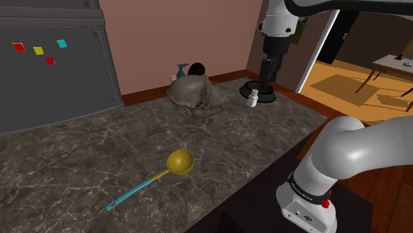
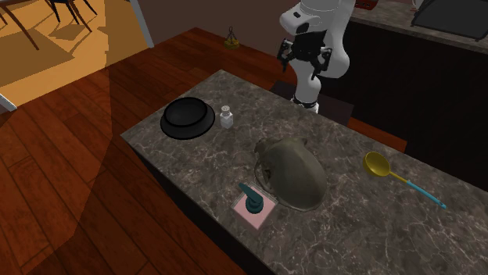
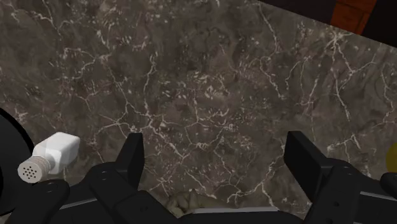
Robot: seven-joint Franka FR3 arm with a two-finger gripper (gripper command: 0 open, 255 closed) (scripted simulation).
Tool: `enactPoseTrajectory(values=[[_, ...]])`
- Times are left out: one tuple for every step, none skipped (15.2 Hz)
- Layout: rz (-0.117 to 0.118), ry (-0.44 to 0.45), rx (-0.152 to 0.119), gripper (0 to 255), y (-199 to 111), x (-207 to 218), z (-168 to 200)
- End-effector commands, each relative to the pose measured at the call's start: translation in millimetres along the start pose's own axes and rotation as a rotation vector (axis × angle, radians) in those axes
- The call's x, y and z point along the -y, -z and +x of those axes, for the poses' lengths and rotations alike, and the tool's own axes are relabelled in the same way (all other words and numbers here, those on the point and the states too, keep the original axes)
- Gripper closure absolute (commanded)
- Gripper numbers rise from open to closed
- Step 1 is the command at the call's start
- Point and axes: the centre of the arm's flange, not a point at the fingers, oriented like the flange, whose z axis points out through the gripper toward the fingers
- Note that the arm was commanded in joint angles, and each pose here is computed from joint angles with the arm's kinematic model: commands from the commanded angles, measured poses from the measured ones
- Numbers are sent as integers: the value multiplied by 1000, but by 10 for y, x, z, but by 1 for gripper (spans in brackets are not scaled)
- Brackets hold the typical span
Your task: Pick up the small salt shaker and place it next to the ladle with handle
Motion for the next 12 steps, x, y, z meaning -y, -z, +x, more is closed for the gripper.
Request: enactPoseTrajectory(values=[[0,0,0,0,0,0,0],[8,-13,-2,0,-51,-112,68],[16,-25,-4,0,-103,-224,135],[24,-38,-5,0,-155,-336,200],[33,-50,-7,0,-208,-449,264],[41,-63,-9,0,-262,-562,327],[49,-76,-11,0,-317,-676,389],[57,-88,-13,0,-373,-789,449],[65,-101,-15,0,-430,-904,508],[73,-114,-16,0,-487,-1018,565],[81,-126,-18,0,-545,-1133,621],[90,-139,-20,0,-604,-1248,676]])
